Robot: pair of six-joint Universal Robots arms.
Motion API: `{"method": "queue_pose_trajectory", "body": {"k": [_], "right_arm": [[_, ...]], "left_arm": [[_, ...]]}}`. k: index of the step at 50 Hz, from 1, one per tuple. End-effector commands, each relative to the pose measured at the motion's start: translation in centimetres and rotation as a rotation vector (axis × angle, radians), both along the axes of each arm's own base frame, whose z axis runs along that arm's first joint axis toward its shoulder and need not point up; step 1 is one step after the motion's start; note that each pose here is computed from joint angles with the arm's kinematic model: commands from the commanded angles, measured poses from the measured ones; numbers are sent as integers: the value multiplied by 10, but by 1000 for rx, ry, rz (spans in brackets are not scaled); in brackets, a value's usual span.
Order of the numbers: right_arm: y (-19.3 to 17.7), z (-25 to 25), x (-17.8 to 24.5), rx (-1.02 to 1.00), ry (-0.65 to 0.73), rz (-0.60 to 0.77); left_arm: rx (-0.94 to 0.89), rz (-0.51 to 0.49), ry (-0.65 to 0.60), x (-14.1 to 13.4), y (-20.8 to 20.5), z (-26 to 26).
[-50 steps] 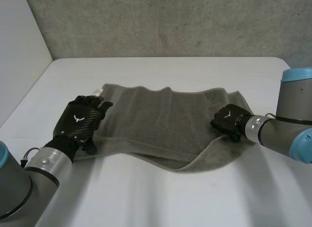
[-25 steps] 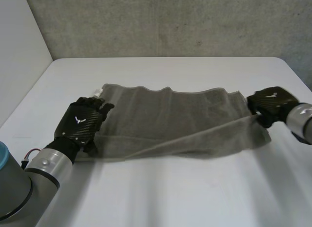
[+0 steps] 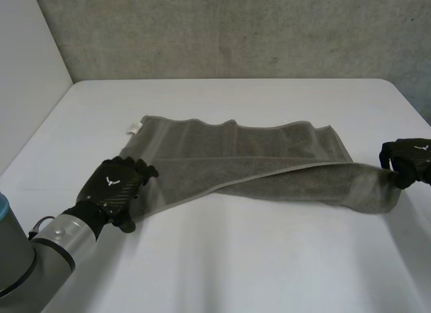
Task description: Fold the laundry
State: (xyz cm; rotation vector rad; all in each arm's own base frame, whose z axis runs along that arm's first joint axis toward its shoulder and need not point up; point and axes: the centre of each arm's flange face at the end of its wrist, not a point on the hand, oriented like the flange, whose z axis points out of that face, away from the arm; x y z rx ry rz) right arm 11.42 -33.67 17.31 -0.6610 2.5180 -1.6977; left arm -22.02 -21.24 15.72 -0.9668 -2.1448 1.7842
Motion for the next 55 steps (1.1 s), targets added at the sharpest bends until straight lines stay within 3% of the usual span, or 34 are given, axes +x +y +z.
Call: {"method": "queue_pose_trajectory", "body": {"k": [1,9,16,55], "right_arm": [[1,-1,2,5,-11,19],[4,-4,4,15,-12,33],[7,-6,8,24,-25,63],[12,-14,11,38,3,87]], "left_arm": [[46,3,-14,1,2,-14],[125,-6,-56,-1,-5,-42],[38,-35,-136,-5,-23,-52],[-44,-28,-125,-16,-66,-54]]}}
